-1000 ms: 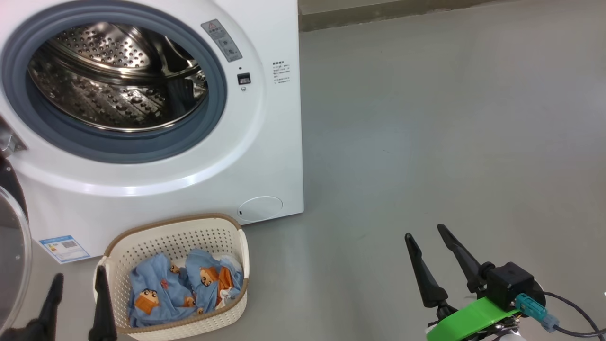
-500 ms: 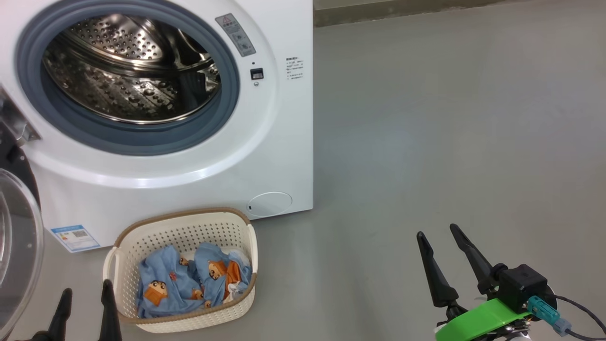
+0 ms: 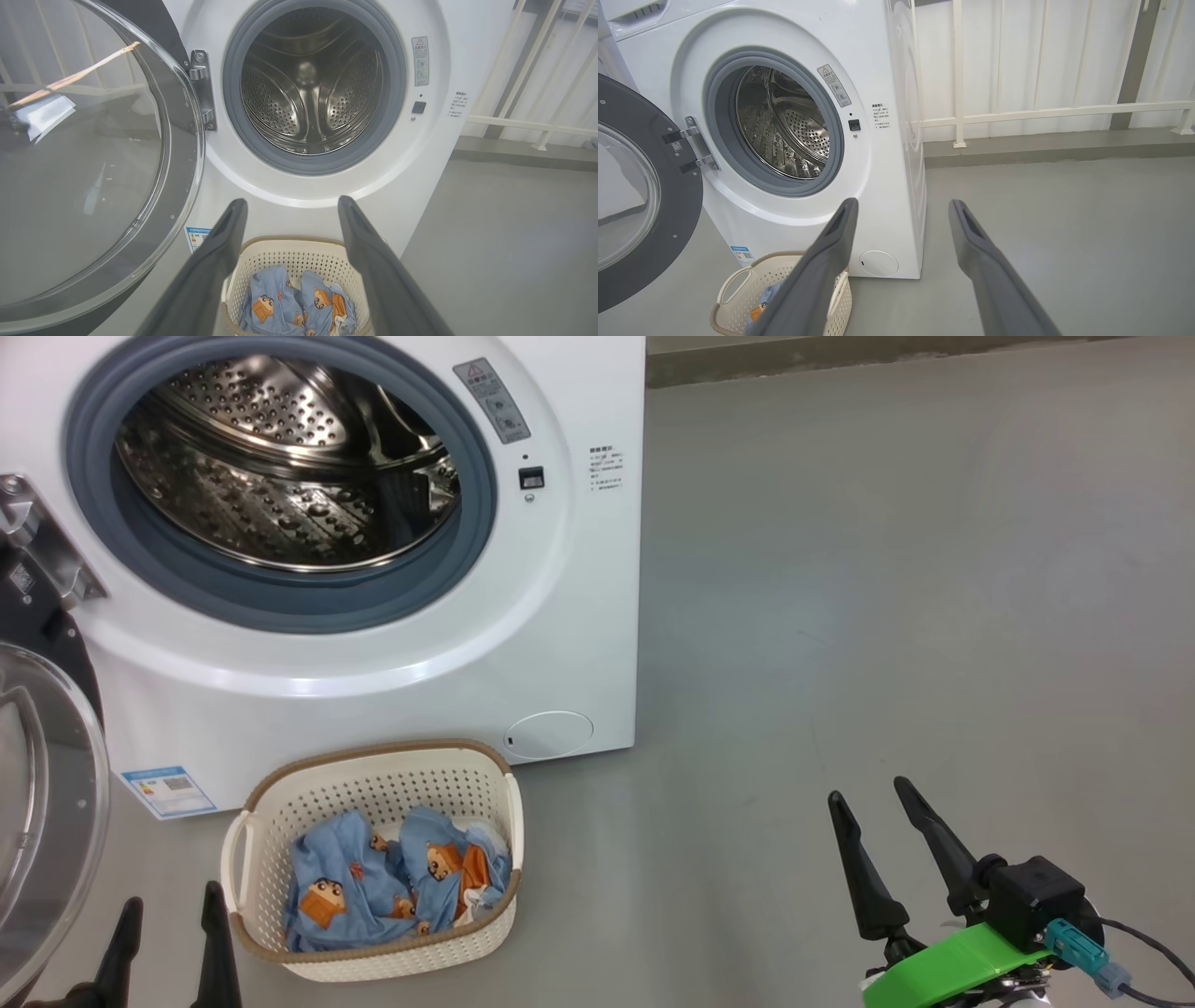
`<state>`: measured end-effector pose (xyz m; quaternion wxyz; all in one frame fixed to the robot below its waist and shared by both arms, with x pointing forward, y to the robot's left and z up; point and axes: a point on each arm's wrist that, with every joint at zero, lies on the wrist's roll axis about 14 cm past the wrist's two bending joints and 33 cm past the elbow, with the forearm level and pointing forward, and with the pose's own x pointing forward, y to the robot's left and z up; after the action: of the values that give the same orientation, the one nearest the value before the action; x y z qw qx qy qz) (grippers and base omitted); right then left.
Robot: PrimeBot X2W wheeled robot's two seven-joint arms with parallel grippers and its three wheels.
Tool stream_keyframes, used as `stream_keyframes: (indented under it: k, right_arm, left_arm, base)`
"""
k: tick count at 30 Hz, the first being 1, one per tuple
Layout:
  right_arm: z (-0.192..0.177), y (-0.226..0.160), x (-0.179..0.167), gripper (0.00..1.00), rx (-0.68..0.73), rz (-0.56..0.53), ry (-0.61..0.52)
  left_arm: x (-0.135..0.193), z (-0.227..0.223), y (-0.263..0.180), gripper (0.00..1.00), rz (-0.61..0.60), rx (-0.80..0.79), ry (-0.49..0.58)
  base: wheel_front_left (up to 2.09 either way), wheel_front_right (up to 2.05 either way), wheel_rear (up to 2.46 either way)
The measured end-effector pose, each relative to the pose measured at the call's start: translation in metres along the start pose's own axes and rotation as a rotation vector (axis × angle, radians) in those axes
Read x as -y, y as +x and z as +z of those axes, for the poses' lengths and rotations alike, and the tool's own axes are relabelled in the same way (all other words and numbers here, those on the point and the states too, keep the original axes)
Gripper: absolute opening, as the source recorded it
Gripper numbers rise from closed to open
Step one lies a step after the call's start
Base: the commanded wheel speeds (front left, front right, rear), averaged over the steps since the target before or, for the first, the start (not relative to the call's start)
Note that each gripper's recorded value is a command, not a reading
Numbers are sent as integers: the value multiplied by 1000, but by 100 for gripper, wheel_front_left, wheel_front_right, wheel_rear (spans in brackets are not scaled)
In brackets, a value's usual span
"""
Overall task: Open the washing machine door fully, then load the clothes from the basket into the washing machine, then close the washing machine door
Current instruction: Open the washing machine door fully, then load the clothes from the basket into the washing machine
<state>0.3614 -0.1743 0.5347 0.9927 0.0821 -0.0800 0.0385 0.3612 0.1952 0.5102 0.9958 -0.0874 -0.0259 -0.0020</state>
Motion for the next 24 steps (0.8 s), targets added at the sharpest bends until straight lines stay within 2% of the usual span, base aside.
stream_keyframes:
  k: [24]
  right_arm:
    - [-7,3,-7,100,-20,21,5]
  left_arm:
    - [-7,4,-5,100,18,8,28]
  base:
    - [2,-2,0]
